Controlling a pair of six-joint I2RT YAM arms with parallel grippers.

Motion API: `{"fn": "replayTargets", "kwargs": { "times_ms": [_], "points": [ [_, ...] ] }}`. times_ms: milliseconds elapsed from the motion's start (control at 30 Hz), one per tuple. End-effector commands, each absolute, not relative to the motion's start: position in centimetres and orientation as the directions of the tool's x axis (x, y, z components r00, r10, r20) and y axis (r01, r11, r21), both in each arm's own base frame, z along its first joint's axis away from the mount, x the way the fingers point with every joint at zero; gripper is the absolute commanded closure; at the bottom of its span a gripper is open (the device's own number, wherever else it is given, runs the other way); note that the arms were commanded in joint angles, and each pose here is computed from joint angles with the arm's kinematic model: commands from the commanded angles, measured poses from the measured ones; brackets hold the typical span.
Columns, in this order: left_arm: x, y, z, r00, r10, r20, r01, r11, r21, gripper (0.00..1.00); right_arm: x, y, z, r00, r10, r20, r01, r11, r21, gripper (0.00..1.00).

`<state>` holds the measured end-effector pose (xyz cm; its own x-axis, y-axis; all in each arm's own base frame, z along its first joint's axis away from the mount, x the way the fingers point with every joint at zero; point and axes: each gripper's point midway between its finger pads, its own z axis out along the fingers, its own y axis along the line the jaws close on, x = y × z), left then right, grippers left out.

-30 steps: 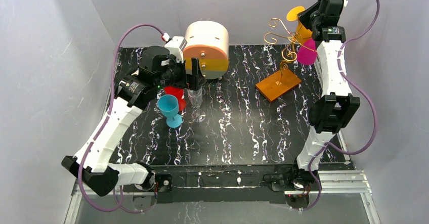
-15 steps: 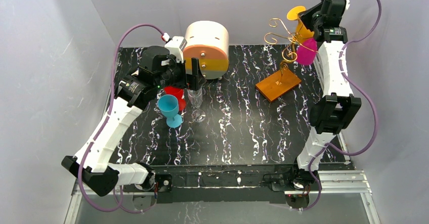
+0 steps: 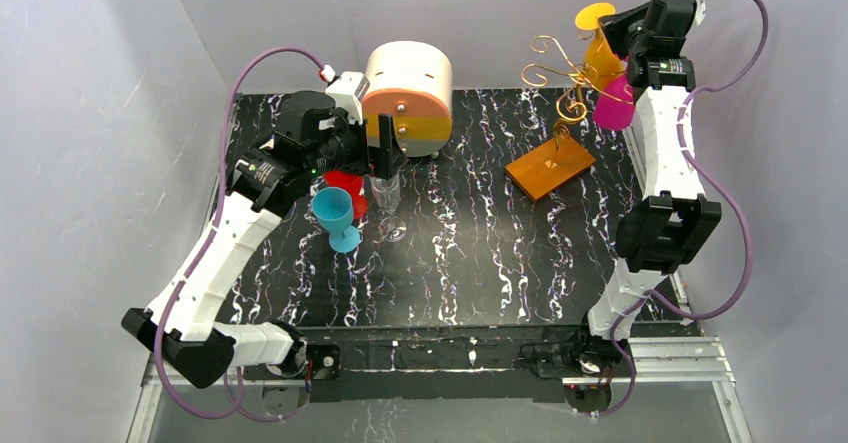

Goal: Take the wine glass off the wine glass rack
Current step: Pick up the wine glass from the wine rack.

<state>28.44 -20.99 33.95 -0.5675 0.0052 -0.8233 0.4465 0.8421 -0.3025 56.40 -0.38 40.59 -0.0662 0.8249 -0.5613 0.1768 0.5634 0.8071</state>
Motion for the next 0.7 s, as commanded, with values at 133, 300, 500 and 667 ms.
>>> {"fn": "replayTargets", "kwargs": {
  "times_ms": [133,300,500,667],
  "points": [
    [28.0,-21.1,35.6,-0.545,-0.010,-0.838,0.465,0.828,-0.313,0.02,55.6,-1.8,44.3,0.027,0.801,-0.598,0.144,0.589,0.795,0.99],
    [28.1,-21.1,35.5,-0.548,-0.008,-0.836,0.465,0.828,-0.313,0.02,55.2,-0.6,44.3,-0.027,0.810,-0.586,0.104,0.585,0.804,0.99],
    [28.1,-21.1,35.5,-0.548,-0.007,-0.837,0.464,0.830,-0.311,0.02,54.3,1.9,44.0,-0.142,0.805,-0.576,0.031,0.585,0.811,0.99],
    [28.1,-21.2,35.4,-0.550,-0.007,-0.835,0.465,0.828,-0.313,0.02,54.2,3.2,43.2,-0.224,0.795,-0.563,0.007,0.579,0.815,0.99]
  ]
}}
